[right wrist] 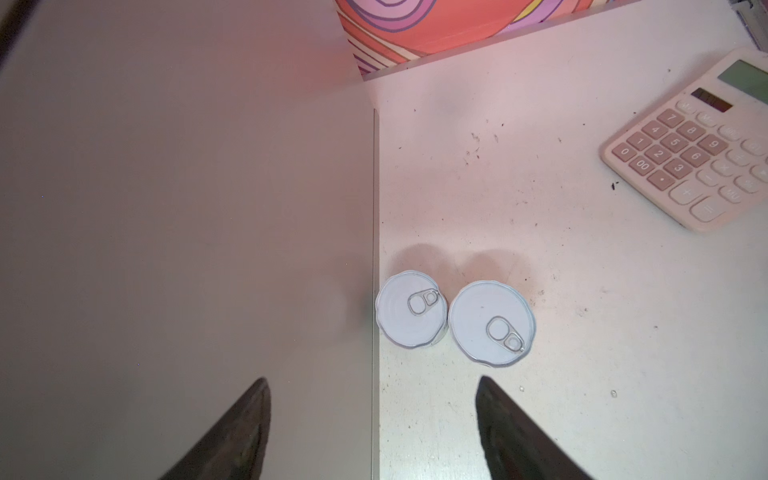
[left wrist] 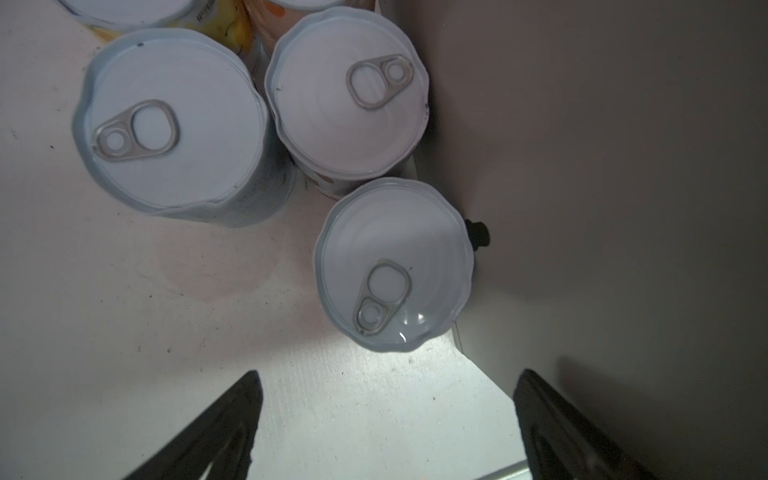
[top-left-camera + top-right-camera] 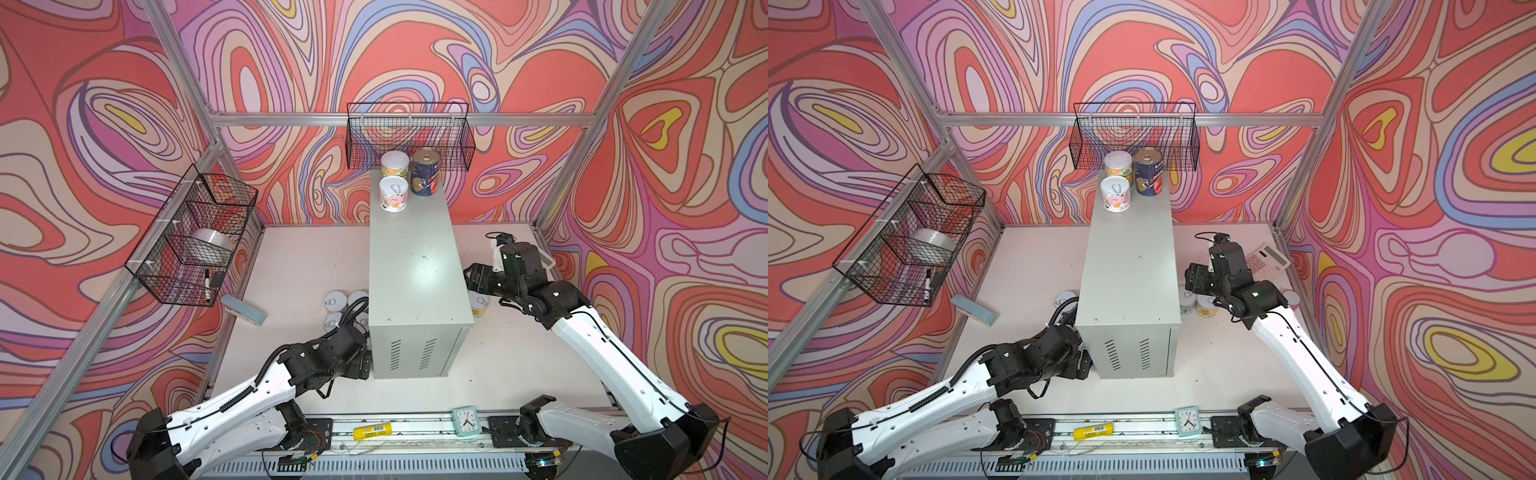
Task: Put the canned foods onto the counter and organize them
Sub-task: 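Withdraw the left gripper and lower it onto the next white-lidded can, then close the left gripper on the white-lidded can nearest the robot and lift it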
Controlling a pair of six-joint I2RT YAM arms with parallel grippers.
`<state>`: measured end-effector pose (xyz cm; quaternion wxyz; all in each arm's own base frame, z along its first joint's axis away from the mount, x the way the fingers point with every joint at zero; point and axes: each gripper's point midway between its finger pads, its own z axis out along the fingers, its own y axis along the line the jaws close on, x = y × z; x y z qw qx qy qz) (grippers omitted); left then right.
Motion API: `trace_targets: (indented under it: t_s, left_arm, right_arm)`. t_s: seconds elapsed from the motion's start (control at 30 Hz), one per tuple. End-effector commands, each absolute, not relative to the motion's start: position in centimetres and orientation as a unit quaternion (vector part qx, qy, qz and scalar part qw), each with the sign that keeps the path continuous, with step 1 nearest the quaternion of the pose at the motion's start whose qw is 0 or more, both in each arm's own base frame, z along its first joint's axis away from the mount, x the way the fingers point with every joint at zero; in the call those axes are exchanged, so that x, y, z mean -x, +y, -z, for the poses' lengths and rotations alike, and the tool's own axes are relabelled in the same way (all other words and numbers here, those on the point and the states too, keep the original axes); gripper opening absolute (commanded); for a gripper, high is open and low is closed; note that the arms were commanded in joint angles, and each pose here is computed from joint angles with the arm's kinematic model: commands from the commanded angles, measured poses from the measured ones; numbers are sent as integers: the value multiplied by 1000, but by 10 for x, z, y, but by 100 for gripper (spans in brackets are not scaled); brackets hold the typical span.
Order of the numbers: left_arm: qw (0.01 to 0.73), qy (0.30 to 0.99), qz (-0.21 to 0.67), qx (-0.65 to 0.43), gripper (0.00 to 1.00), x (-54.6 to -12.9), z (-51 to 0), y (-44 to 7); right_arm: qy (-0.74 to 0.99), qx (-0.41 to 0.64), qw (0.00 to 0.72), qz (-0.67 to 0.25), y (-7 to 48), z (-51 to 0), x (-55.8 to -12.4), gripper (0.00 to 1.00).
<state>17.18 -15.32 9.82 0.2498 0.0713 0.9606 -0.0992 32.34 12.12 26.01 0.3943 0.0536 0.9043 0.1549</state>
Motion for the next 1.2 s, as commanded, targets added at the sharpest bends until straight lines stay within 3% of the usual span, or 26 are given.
trace_targets:
  t_s: [0.0, 0.77, 1.17]
  left_arm:
    - [267, 956, 111, -60, 94, -182, -96, -165]
    - [268, 963, 19, -19, 90, -202, -48, -151]
    - [275, 961, 8, 5, 90, -202, -53, -125]
  right_arm:
    - [901, -58, 399, -161, 121, -262, -326, 80]
    - [900, -49, 386, -196, 137, -254, -332, 77]
    - [901, -30, 371, -221, 161, -249, -323, 73]
